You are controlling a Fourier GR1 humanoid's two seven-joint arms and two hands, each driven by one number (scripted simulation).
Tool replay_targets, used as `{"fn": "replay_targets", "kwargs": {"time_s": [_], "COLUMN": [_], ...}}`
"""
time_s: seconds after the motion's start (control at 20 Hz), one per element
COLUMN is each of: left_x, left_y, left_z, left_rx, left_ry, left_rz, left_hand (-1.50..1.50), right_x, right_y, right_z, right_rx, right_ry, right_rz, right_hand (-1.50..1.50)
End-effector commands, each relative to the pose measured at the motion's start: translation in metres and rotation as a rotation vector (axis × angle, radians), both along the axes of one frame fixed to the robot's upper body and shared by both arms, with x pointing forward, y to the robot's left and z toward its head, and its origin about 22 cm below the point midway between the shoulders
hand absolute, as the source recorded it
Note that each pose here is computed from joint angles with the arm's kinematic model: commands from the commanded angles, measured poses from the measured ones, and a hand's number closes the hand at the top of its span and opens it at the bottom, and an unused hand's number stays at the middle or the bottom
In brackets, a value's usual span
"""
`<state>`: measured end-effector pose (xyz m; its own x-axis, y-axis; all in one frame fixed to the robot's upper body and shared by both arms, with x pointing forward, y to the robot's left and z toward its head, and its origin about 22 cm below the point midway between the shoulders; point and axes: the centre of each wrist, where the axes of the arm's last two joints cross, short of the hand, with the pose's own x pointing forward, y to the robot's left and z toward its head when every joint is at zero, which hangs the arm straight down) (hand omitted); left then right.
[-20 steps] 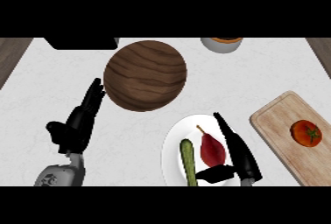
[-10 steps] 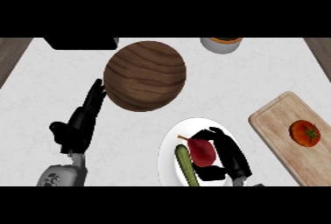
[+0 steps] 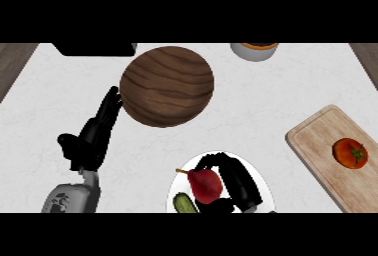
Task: Pick the pear from the plate and place it in the bowl
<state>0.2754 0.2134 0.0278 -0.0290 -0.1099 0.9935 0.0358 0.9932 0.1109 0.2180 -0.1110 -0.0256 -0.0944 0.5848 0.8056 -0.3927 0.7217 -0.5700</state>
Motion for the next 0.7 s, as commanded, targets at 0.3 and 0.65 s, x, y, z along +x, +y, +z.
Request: {"fn": "replay_targets", "kwargs": {"time_s": [0.3,0.65], "left_x": [0.010,0.006], "left_y": [-0.020,-0.010], "left_z": [0.004,0.013], "left_rx": [-0.013,0.000], "left_ry": [0.000,0.018], "left_rz": [-0.068,-0.036], "left_hand": [0.00,0.00], "right_x": [-0.026,-0.036], "right_y": [0.110,0.140], "right_z": [0.068,0.136], "right_rx": [0.249,0.278], "right_ry": [-0.186,-0.481], "right_rz": [0.381,0.321], "right_hand": [1.50,1.50]}}
